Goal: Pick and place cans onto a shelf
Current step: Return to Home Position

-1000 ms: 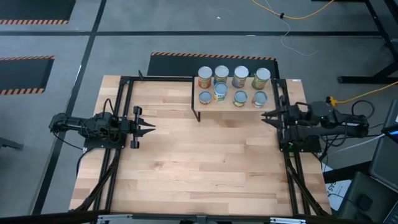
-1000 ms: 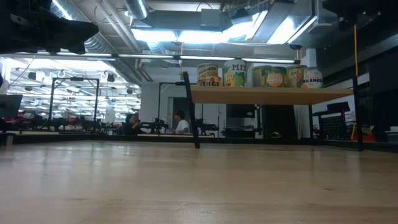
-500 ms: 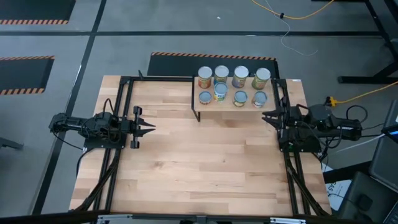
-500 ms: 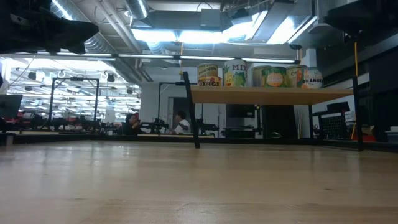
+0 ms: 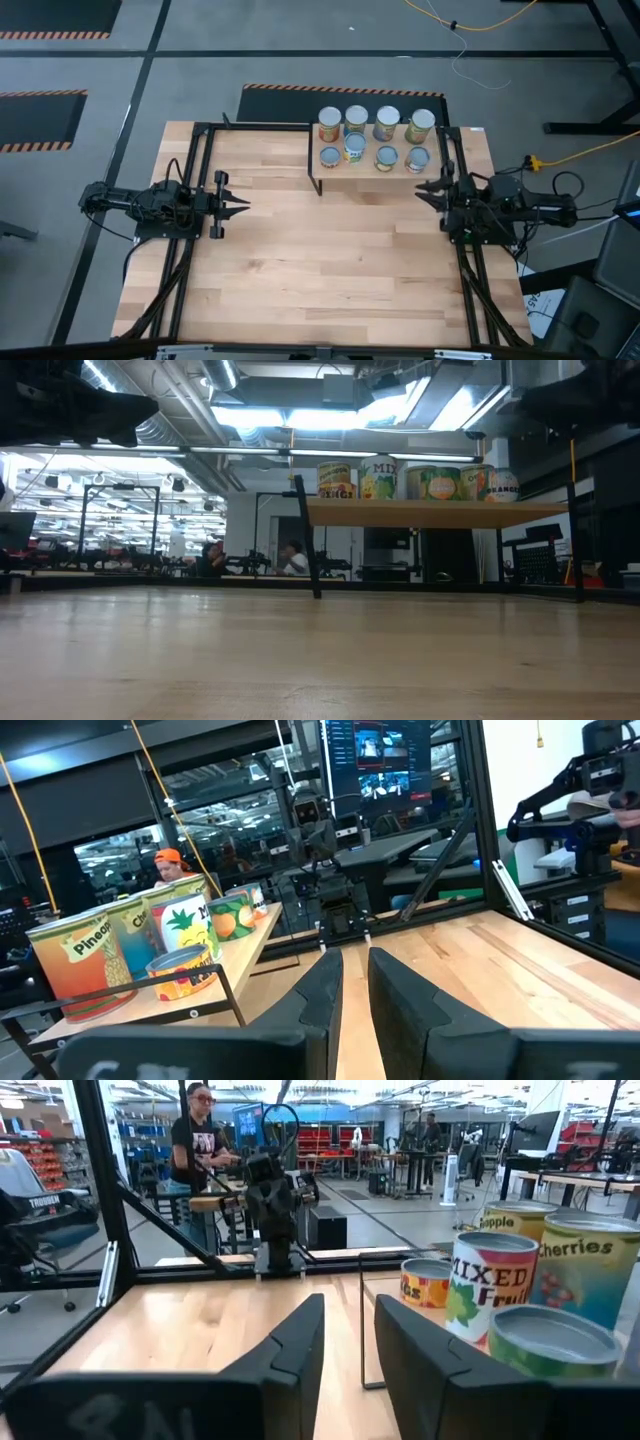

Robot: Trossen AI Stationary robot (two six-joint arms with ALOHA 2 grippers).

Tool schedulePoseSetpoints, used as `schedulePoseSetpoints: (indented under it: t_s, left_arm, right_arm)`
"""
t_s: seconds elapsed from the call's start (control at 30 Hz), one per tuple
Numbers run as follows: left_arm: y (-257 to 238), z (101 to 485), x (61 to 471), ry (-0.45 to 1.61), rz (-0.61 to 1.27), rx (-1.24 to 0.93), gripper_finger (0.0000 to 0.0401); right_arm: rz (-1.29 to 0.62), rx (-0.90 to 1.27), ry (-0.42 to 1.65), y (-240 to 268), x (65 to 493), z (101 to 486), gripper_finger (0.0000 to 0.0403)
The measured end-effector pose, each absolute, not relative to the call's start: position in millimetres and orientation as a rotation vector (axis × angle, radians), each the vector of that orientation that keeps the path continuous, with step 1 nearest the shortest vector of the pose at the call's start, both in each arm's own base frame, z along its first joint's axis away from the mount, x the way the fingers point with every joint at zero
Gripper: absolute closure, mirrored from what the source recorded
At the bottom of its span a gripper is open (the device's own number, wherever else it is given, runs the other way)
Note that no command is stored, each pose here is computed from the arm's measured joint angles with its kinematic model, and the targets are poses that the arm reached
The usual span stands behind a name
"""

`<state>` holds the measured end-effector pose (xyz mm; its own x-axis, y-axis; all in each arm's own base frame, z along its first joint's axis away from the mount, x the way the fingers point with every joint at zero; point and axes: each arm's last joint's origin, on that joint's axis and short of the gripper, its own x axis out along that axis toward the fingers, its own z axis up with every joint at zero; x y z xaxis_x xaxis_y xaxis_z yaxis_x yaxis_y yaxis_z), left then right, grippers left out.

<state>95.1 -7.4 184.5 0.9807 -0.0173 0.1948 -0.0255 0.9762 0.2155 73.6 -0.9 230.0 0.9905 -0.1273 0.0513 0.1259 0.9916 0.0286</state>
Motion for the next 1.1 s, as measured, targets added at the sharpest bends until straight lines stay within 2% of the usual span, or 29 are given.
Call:
schedulePoseSetpoints:
  t_s: [0.87, 1.1]
  left_arm:
    - [-7, 185, 95, -0.197, 0.004, 0.219, 0.0357]
    - [-7, 185, 95, -0.197, 0.004, 0.219, 0.0357]
  right_arm:
    - [-0.191, -0.036, -0.065, -2, 97, 172, 0.0306]
    - [-0.255, -0.048, -0.065, -8, 96, 172, 0.0306]
